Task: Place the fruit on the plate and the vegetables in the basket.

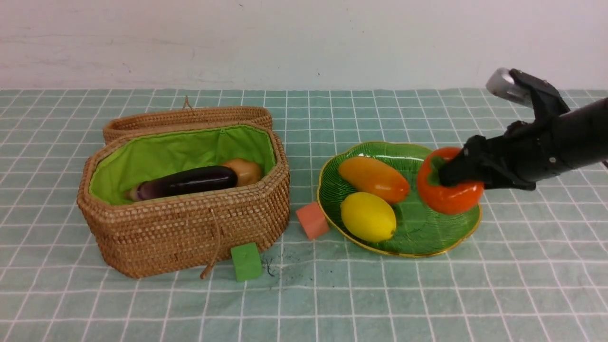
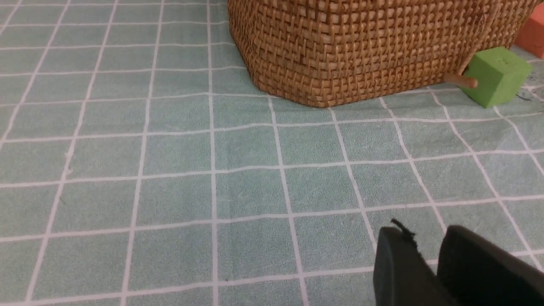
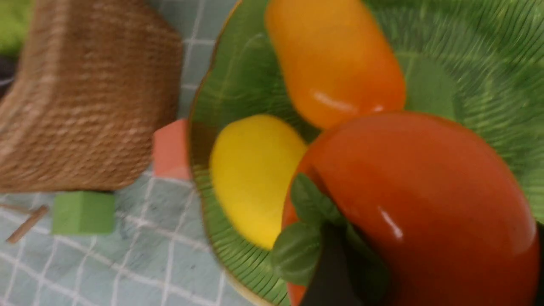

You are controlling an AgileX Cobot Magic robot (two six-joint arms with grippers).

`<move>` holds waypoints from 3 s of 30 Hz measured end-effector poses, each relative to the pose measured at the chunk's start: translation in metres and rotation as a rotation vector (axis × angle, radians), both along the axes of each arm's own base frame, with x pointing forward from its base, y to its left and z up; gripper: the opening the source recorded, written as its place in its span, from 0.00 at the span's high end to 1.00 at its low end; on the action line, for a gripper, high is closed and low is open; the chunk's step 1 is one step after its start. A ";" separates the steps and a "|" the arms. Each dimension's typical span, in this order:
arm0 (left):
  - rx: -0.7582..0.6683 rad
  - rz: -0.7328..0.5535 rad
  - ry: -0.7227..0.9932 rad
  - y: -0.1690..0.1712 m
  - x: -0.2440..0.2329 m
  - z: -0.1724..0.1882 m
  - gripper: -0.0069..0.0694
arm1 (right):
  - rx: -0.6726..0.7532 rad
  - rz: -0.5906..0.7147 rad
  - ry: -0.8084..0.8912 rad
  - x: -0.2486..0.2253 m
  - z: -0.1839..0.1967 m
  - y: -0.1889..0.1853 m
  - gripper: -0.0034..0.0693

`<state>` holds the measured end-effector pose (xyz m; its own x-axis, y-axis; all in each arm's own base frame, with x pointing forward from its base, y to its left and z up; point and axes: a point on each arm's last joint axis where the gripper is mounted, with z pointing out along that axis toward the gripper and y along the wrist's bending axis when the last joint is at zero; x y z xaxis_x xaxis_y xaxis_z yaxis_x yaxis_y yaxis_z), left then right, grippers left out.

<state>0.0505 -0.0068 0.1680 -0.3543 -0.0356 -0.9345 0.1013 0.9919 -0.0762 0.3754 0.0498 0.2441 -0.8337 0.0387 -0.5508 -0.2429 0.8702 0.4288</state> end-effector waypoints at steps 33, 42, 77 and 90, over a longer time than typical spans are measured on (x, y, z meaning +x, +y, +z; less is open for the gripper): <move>0.000 0.000 0.000 0.000 0.000 0.000 0.72 | -0.174 0.023 0.301 -0.126 0.023 -0.013 0.91; 0.000 0.000 0.000 0.000 0.000 0.000 0.72 | -0.214 0.013 0.236 -0.172 0.007 -0.017 0.98; 0.001 0.000 -0.001 0.000 0.000 0.000 0.70 | -0.393 -0.447 -0.648 -0.324 -0.070 -0.055 0.96; 0.001 0.000 -0.001 0.000 0.000 0.000 0.68 | -0.399 -0.446 -0.653 -0.323 -0.070 -0.056 0.94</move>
